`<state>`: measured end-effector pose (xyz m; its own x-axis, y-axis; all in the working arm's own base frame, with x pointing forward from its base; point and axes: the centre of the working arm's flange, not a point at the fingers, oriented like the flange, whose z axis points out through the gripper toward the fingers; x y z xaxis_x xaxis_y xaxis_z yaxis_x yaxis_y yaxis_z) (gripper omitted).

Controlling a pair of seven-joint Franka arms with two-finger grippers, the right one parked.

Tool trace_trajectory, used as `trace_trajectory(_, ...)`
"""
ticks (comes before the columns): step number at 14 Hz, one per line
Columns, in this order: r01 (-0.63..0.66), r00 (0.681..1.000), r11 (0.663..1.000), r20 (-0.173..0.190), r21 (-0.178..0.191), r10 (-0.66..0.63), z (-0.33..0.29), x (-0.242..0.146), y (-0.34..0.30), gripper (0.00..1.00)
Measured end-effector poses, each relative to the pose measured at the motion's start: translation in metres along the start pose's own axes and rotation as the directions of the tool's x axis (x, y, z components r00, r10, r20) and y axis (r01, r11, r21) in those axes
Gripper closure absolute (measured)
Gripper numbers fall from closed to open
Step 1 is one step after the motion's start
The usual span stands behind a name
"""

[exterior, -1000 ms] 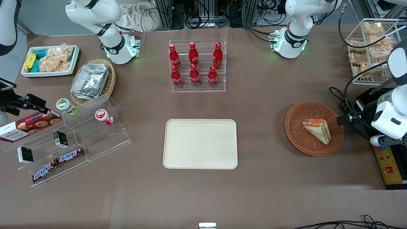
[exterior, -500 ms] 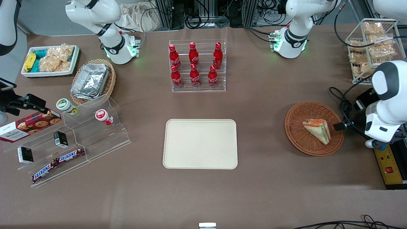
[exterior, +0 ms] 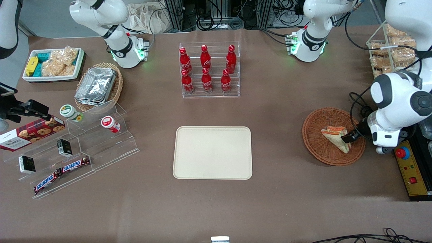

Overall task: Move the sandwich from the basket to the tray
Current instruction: 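Move the left gripper over the wrapped sandwich in the wicker basket, then lower the left gripper and close it on the wrapped sandwich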

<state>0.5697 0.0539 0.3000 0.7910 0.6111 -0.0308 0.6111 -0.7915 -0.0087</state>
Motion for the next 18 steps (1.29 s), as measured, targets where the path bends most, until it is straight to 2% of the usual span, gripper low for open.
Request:
trace_trajectory(6,0.046,0.999,0.999,-0.010,-0.027,-0.047,0.048,0.005,-0.012,0.04)
trace_trajectory(7,0.048,0.999,0.999,-0.006,-0.026,-0.048,0.053,0.005,-0.013,0.11)
trace_trajectory(10,0.056,0.998,0.998,-0.002,-0.027,-0.056,0.055,0.002,-0.008,0.46)
trace_trajectory(12,0.050,0.999,0.998,0.006,-0.023,-0.050,0.054,-0.005,0.001,0.64)
trace_trajectory(14,0.032,0.999,0.999,0.031,0.000,-0.032,0.041,-0.011,0.010,0.80)
trace_trajectory(16,0.012,0.998,0.999,0.056,0.030,-0.013,-0.002,-0.012,0.021,0.83)
trace_trajectory(18,-0.007,0.998,0.999,0.059,0.050,0.004,-0.079,-0.009,0.036,0.83)
